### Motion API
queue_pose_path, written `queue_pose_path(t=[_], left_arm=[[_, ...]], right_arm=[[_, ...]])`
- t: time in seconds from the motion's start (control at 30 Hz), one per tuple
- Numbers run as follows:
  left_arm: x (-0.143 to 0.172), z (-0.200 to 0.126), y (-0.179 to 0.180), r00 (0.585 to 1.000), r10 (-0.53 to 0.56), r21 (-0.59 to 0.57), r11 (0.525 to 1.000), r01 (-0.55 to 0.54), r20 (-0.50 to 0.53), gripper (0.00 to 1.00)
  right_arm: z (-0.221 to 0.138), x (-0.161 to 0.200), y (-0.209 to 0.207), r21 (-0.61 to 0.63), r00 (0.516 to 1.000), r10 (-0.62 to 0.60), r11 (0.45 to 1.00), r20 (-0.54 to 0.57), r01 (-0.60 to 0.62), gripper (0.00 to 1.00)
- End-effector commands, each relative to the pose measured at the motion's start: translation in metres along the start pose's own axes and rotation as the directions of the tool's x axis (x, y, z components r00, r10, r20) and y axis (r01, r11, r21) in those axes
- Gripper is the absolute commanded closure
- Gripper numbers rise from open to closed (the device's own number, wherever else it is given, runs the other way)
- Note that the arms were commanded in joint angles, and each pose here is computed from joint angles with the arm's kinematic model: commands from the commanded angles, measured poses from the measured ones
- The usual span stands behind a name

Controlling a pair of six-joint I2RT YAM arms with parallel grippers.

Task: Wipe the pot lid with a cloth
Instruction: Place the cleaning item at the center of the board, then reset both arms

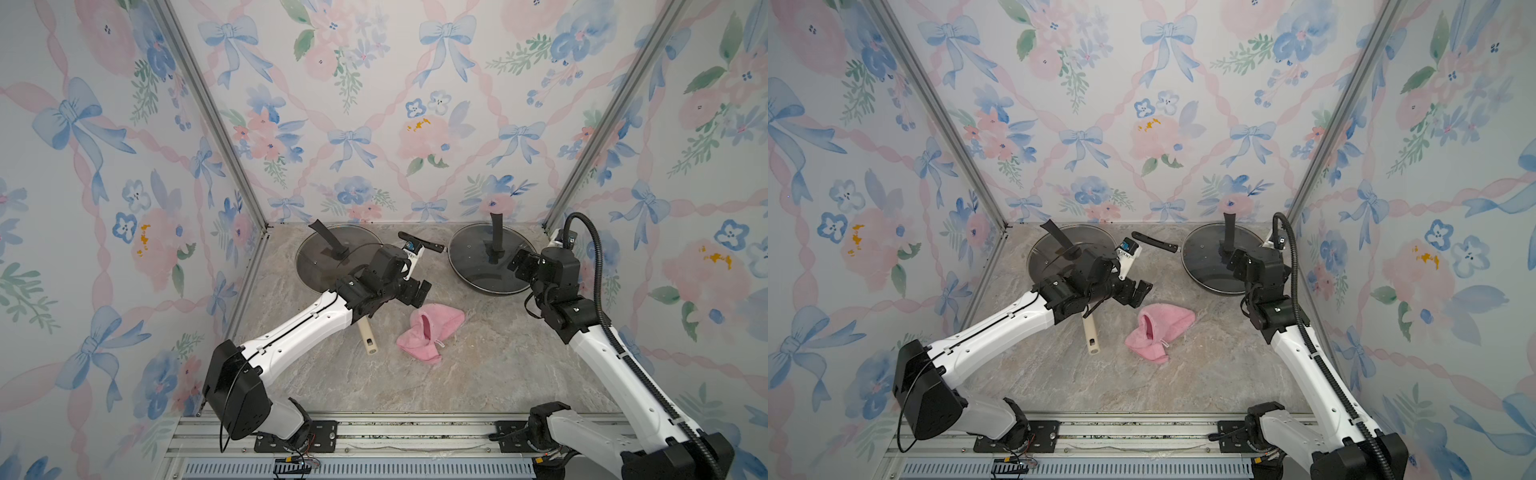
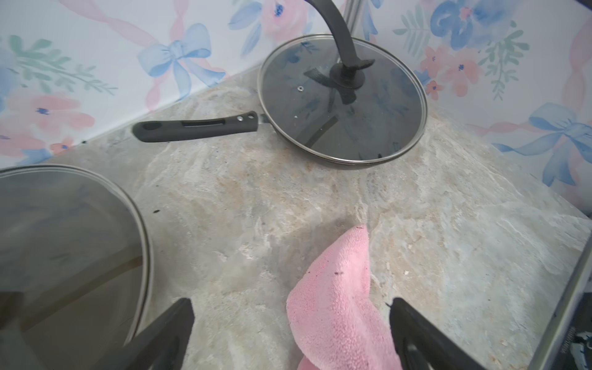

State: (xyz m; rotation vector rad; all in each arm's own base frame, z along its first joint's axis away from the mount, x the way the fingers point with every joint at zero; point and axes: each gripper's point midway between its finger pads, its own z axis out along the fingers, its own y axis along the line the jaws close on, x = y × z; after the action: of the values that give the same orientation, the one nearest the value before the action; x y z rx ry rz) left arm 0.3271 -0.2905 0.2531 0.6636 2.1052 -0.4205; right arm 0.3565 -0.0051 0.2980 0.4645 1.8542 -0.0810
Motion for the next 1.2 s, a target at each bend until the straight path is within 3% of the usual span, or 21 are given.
queue_pose_path(t=[0.0,0.07,0.13,0.3,0.47,0.57,0.77,0.97,1.17], left_arm=[[0.011,-0.022,0.036,1.0,-0.027,-0.143,0.989,0.026,-0.009,0.02],[0.01,-0.044,0.065,0.995,-0.091,-0.208,0.973,0.1,0.052,0.02],[0.016,-0.069,0.105,0.982,-0.147,-0.334,0.926,0.178,0.115,0.02],[0.069,-0.131,0.214,0.918,-0.268,-0.587,0.707,0.394,0.294,0.02],[0.127,-0.154,0.272,0.849,-0.203,-0.628,0.595,0.503,0.488,0.02],[0.162,-0.147,0.286,0.842,-0.166,-0.651,0.565,0.508,0.514,0.02],[0.191,-0.114,0.29,0.847,-0.175,-0.634,0.592,0.498,0.502,0.02],[0.183,-0.079,0.285,0.881,-0.121,-0.591,0.699,0.402,0.457,0.02],[0.185,-0.058,0.289,0.893,-0.126,-0.574,0.725,0.381,0.433,0.02]], right_arm=[[-0.007,0.006,-0.025,0.078,1.0,0.006,0.997,-0.017,-0.005,0.03],[-0.01,0.009,-0.036,0.114,1.0,0.0,0.993,-0.025,0.003,0.03],[-0.015,0.015,-0.05,0.152,0.999,0.01,0.988,-0.037,-0.005,0.03],[-0.029,0.044,-0.081,0.218,0.996,-0.007,0.976,-0.093,0.027,0.03],[-0.042,0.082,-0.106,0.265,0.99,-0.046,0.961,-0.136,0.081,0.03],[-0.043,0.096,-0.111,0.245,0.995,-0.061,0.966,-0.085,0.08,0.03],[-0.035,0.113,-0.112,0.218,0.985,-0.164,0.961,-0.047,0.171,0.03],[-0.003,0.123,-0.091,0.145,0.973,-0.231,0.963,-0.005,0.229,0.03],[0.03,0.13,-0.064,0.049,0.955,-0.286,0.958,0.079,0.283,0.03]])
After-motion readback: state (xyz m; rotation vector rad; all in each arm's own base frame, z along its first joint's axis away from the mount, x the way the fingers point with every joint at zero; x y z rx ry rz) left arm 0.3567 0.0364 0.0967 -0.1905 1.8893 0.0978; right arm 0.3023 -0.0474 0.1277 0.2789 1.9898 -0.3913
